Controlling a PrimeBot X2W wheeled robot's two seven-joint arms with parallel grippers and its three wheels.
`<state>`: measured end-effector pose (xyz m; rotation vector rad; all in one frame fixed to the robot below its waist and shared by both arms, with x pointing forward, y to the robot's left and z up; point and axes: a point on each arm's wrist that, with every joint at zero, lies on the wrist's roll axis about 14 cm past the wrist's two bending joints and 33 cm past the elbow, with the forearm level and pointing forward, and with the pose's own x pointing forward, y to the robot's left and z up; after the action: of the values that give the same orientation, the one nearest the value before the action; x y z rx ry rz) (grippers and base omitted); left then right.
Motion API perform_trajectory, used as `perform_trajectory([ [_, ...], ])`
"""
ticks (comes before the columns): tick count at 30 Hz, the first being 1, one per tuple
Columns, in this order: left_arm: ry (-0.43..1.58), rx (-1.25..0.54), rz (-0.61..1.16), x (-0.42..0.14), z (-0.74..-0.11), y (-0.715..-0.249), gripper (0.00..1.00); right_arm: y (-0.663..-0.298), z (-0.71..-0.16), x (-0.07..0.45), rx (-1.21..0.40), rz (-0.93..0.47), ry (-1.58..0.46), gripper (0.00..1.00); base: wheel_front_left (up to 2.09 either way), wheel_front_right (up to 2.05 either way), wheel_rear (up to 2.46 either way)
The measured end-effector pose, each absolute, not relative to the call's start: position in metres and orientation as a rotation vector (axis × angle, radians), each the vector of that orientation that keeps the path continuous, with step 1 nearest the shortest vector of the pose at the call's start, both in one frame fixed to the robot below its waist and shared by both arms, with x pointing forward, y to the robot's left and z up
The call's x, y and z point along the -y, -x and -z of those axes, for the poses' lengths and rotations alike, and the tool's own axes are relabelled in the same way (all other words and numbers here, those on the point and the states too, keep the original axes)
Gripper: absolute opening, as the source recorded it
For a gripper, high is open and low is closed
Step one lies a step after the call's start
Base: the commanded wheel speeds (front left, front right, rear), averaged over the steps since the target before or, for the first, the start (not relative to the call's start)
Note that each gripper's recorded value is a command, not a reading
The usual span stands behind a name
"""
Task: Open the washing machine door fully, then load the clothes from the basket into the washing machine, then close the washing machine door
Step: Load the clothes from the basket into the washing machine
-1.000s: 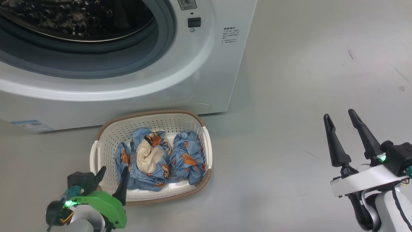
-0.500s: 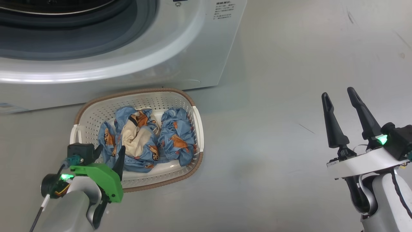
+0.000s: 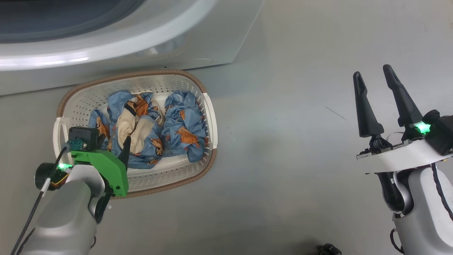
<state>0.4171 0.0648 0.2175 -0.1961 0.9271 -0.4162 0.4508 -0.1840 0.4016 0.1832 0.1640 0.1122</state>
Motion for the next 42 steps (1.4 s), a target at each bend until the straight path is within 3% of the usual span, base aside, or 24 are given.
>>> perform_trajectory([
  [21, 0.167, -1.130, 0.435, -0.063, -0.149, -0.408, 1.00, -0.475, -0.360, 0.177, -0.216, -0.117, -0.195, 1.00, 0.00, 0.00, 0.00],
  [42, 0.118, -1.203, 0.470, -0.061, -0.129, -0.408, 1.00, -0.478, -0.348, 0.173, -0.240, -0.129, -0.193, 1.00, 0.00, 0.00, 0.00],
])
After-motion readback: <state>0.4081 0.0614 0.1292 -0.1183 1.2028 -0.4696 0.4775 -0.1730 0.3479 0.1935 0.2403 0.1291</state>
